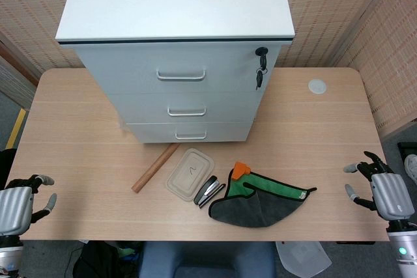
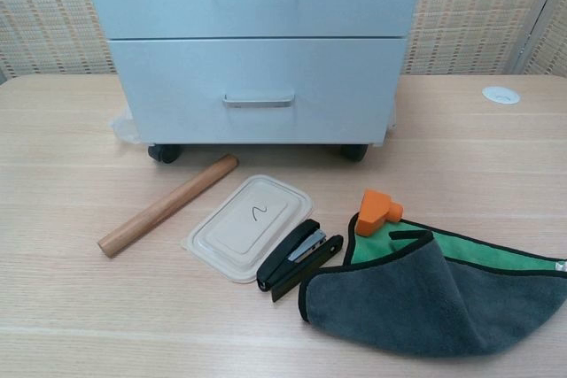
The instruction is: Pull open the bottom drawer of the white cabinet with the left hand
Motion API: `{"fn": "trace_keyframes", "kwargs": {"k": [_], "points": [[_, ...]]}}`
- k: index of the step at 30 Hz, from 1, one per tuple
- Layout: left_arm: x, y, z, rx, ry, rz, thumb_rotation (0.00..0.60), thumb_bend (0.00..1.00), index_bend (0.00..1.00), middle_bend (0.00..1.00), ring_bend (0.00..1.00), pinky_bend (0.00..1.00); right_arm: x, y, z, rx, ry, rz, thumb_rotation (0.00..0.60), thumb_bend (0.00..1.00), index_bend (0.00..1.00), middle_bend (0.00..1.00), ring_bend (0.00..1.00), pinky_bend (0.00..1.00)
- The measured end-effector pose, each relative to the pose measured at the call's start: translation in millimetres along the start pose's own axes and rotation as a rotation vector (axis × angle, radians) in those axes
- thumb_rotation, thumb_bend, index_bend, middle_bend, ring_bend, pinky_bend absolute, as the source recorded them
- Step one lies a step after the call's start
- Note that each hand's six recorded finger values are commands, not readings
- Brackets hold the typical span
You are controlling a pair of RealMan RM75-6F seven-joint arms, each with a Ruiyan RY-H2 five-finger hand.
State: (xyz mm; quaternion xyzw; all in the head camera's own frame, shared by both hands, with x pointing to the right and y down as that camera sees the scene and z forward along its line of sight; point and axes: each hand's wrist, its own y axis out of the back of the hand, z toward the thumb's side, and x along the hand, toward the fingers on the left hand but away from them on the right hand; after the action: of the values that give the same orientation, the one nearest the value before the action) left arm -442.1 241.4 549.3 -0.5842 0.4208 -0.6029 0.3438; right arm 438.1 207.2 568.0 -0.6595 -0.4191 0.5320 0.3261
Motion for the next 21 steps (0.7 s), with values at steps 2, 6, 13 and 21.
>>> {"fn": "trace_keyframes", "kwargs": {"k": [2, 6, 13, 21], "points": [[0, -1, -1, 0.002, 0.002, -0.006, 0.6, 0.32, 0.44, 0.44, 0.46, 0.36, 0, 0, 0, 0.0, 0.0, 0.001, 0.6, 0.29, 0.4, 0.42, 0.27, 0.28], [0, 0, -1, 0.001, 0.002, -0.007, 0.6, 0.32, 0.44, 0.44, 0.46, 0.36, 0, 0, 1, -0.001, 0.0, -0.003, 0.6, 0.29, 0.4, 0.42, 0.27, 0.28], [6, 1, 11, -0.011, -0.048, 0.0, 0.6, 0.32, 0.44, 0.44, 0.51, 0.36, 0, 3, 2, 0.0, 0.008, -0.01, 0.6, 0.29, 0.4, 0.42, 0.27, 0.28], [23, 9, 44, -0.067, -0.211, 0.03, 0.6, 0.32, 0.42, 0.52, 0.53, 0.56, -4, 15, 7, 0.009, 0.03, -0.078, 0.6, 0.29, 0.4, 0.39, 0.27, 0.28]]}}
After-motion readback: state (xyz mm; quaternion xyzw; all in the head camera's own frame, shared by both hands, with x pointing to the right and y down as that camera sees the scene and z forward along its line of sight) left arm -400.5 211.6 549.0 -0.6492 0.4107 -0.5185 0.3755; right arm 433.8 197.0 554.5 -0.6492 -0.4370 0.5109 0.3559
